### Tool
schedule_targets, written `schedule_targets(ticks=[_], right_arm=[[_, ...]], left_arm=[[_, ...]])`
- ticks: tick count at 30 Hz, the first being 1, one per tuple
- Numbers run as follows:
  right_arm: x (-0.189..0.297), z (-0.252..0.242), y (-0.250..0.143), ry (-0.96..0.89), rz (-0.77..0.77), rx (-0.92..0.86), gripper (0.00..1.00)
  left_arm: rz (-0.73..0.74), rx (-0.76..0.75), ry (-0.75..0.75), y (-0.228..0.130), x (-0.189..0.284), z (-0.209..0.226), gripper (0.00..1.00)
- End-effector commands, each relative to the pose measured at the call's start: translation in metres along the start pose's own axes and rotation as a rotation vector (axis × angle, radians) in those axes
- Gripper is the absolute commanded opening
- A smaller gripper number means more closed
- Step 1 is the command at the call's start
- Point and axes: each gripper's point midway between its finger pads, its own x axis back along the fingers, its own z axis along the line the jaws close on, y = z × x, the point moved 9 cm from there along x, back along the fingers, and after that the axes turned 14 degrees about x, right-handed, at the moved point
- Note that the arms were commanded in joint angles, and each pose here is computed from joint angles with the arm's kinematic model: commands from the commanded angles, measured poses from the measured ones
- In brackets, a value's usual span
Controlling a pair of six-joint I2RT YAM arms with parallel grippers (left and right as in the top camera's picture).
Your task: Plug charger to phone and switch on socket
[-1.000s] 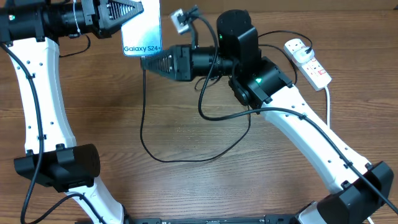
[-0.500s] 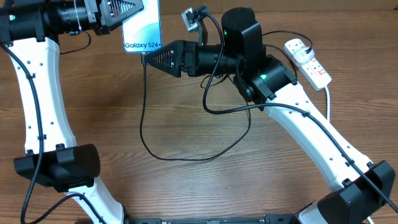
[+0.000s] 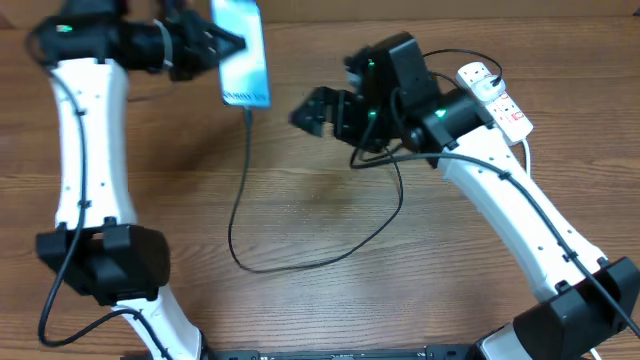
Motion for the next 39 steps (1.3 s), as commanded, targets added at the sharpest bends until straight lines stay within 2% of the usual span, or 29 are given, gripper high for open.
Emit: schedule_targets(ticks=[1,5,7,9,16,22,26,32,36,39], right_arm=[[0.012,-0.039,0.007,-0.198,-0.037,-0.069,1.00],[0.027,-0.071,0.002,-0.319,-0.003,-0.163,1.00],[0.045,-0.103,-0.006,-0.503,0.026,-0.242,1.00],[0.053,-0.115,-0.010,-0.544,0.044,-0.283,1.00],[0.064,-0.131,-0.012,-0.568,0.052,-0.341,1.00],[0.064,-0.130,-0.012,-0.568,0.053,-0.340,1.00],[0.064,-0.130,-0.012,-0.568,0.053,-0.339,1.00],[0.064,-0.130,-0.011,-0.568,0.050,-0.339,1.00],[0.064,-0.130,-0.012,-0.568,0.052,-0.339,1.00],[0.064,-0.130,-0.012,-0.568,0.055,-0.341,1.00]], left_arm=[[0.015,-0.081,0.180,-0.015,-0.041,0.009,0.04],[0.056,-0.129,0.162,-0.028,-0.081,0.007,0.04],[0.030,-0.137,0.214,-0.033,-0.107,0.014,0.05],[0.046,-0.142,0.219,-0.036,-0.119,0.020,0.04],[0.120,-0.037,0.260,-0.034,-0.164,0.056,0.04],[0.243,0.039,0.199,-0.035,-0.202,0.092,0.04],[0.290,0.037,0.200,-0.037,-0.218,0.113,0.04],[0.278,-0.005,0.201,-0.034,-0.223,0.117,0.04],[0.228,-0.025,0.298,-0.030,-0.222,0.126,0.04],[0.222,-0.028,0.313,-0.030,-0.222,0.127,0.07]])
